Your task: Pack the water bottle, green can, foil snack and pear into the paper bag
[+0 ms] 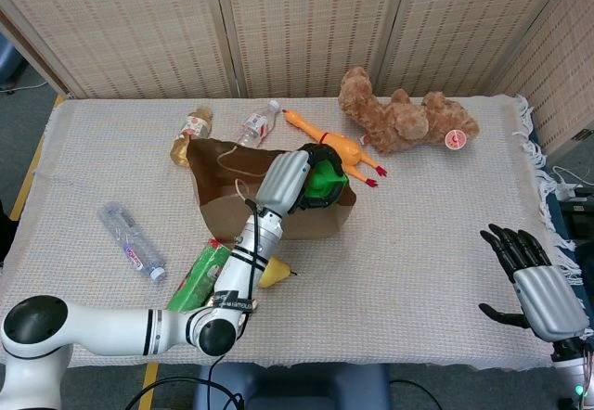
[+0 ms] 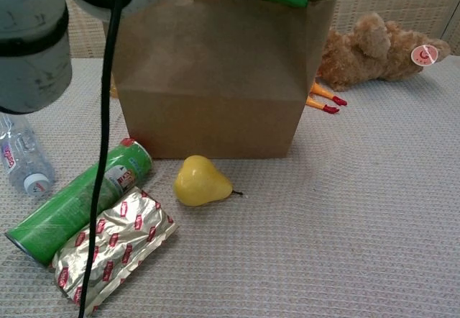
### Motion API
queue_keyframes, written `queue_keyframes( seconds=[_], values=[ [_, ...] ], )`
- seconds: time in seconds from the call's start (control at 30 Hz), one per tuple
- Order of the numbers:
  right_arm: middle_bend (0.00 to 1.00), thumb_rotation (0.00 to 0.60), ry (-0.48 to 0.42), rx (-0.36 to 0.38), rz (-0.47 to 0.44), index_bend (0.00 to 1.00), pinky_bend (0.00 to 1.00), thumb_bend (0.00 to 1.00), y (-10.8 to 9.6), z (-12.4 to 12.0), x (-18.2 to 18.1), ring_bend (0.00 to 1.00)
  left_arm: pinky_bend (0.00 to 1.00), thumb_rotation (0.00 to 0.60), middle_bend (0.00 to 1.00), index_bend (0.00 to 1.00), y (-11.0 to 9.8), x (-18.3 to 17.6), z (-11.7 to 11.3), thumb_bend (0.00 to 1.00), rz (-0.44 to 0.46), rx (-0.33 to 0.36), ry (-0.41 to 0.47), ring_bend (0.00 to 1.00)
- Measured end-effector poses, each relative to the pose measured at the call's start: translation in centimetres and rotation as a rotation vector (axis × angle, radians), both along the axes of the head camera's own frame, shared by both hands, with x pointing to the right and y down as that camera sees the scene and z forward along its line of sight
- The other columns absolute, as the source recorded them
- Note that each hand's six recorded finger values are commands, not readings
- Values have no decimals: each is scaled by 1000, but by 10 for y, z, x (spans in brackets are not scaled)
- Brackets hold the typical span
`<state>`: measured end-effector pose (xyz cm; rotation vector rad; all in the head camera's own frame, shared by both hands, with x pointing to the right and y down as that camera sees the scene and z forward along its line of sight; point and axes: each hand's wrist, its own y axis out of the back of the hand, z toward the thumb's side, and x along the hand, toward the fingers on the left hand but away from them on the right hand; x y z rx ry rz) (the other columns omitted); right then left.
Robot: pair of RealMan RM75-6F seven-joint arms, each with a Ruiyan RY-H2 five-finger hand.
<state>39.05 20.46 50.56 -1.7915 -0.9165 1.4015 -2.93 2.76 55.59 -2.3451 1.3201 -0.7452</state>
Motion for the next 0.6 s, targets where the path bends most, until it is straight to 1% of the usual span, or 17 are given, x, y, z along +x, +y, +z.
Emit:
queue_keyframes(
  seconds=[0.13, 0.27, 0.43, 0.6],
  values=[
    [0, 600, -4, 3, 3, 0, 0, 21, 0, -2, 0, 0, 718, 600, 658, 636, -7, 4, -8, 558, -1, 28, 10, 598],
    [0, 600, -5, -14, 1, 0, 0, 22, 1, 1, 0, 0, 719, 600, 658, 639, -20, 2, -14, 558, -18, 60, 3, 598],
    [0, 600, -7, -28, 11, 0, 0, 22, -2, 5, 2, 0, 718, 600, 658, 640, -34, -14, -6, 558, -40, 74, -48, 598],
    [0, 600, -6, -38, 18, 0, 0, 22, -5, 8, 4, 0, 709, 600, 656, 637, -48, -28, -2, 556, -72, 93, -48, 596]
  ],
)
